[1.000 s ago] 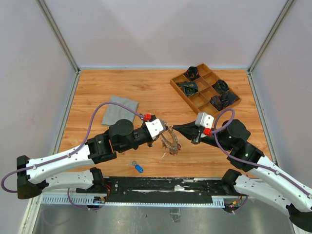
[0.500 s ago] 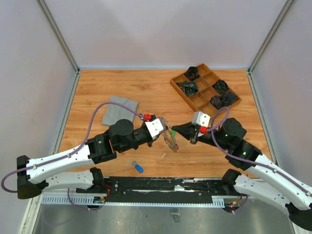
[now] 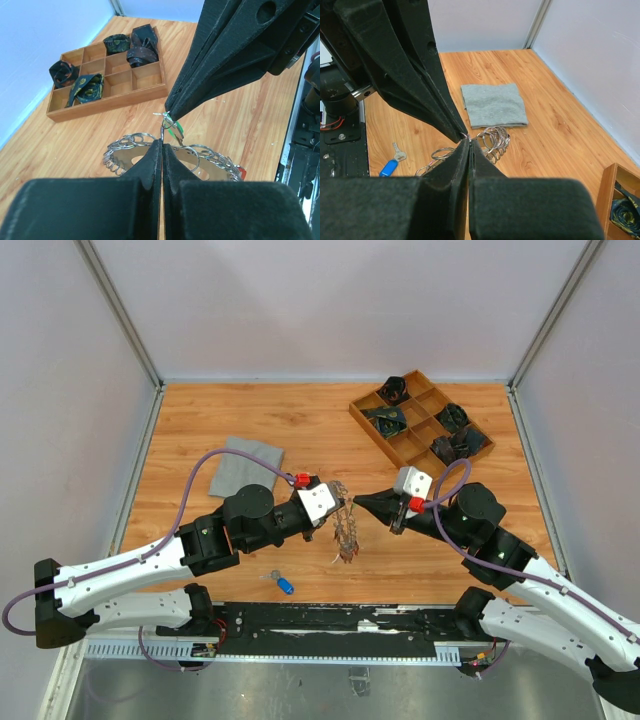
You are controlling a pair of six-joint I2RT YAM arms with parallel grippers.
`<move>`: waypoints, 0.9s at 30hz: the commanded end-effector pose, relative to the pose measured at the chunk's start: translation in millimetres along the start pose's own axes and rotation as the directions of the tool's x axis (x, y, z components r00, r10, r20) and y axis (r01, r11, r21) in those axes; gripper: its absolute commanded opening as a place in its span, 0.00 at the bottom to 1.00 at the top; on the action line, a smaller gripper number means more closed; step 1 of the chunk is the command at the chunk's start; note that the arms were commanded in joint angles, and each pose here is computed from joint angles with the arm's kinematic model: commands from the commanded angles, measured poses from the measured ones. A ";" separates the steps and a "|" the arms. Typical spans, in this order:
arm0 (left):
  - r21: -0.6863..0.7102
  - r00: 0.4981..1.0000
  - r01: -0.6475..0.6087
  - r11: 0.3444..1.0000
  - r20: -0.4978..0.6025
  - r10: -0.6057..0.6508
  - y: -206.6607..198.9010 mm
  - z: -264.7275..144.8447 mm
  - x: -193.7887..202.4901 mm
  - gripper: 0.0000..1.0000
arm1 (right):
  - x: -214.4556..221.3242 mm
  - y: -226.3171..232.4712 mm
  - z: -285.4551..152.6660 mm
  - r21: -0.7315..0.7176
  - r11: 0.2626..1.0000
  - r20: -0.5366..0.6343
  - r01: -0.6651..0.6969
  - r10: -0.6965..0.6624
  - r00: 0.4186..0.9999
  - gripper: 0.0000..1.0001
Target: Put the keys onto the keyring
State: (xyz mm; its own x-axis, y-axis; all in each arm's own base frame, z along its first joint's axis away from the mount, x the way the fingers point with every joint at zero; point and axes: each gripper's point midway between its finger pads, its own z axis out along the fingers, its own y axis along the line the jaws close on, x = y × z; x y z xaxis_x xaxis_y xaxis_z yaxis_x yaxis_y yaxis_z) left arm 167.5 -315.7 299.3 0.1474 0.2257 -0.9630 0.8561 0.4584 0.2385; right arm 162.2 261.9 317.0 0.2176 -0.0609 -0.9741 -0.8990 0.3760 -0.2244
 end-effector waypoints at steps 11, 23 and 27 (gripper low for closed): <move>-0.020 0.989 0.021 1.000 0.147 -0.018 9.7 -5.5 -48.2 0.00 | -2.8 -13.7 -2.8 0.078 0.997 -0.005 -0.017 0.017 1.000 0.01; -0.021 0.988 0.018 1.000 0.153 -0.015 10.2 -5.3 -50.1 0.00 | 10.1 -15.2 -1.1 0.090 0.996 -0.051 -0.028 0.033 0.998 0.00; -0.017 0.987 0.018 1.000 0.158 -0.015 9.3 -5.4 -51.3 0.01 | 13.6 -16.6 0.6 0.096 0.995 -0.066 -0.031 0.037 0.997 0.01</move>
State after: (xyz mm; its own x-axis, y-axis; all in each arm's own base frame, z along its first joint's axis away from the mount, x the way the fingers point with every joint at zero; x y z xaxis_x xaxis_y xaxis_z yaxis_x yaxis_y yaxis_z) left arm 167.5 -316.3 301.0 0.1510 0.2193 -0.9639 0.8561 0.4585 0.2385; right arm 174.2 257.9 302.2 0.1696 -0.1146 -0.9788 -0.8799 0.4298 -0.2028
